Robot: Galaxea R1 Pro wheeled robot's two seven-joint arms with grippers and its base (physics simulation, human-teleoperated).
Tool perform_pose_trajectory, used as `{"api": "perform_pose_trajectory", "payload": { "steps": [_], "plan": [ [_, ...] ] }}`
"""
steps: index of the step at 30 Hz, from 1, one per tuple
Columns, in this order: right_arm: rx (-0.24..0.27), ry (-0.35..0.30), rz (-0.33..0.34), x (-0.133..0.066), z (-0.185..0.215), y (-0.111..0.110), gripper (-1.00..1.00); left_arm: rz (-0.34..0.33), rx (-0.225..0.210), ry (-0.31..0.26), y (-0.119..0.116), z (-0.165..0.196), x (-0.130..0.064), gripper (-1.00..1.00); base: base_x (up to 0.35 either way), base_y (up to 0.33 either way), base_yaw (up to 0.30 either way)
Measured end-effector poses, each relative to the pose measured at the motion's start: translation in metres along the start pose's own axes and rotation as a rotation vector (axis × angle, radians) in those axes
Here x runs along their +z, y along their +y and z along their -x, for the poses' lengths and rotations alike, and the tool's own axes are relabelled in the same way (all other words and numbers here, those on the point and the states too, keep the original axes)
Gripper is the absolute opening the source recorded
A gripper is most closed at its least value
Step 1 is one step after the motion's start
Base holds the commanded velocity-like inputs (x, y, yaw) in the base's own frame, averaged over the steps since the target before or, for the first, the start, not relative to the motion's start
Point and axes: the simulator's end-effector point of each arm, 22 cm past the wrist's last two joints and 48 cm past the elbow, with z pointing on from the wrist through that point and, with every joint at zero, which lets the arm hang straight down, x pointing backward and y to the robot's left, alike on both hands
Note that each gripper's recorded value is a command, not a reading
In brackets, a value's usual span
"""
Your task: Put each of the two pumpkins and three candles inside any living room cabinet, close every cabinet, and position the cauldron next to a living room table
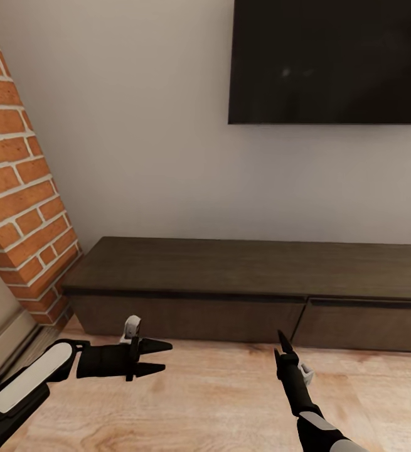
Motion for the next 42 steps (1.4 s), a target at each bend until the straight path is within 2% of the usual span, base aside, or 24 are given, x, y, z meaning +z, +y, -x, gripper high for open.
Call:
{"api": "perform_pose_trajectory", "payload": {
  "steps": [22,42],
  "plan": [
    [-0.001,0.001,0.002,0.0000,0.0000,0.0003,1.00,-0.010,0.003,0.005,-0.0022,-0.0018,0.0002,1.00,0.142,-0.017,0.000],
    [-0.001,0.001,-0.004,-0.0010,0.0000,-0.0054,1.00,-0.009,-0.011,0.006,0.0036,-0.0009,0.0013,1.00,0.011,-0.001,0.000]
  ]
}}
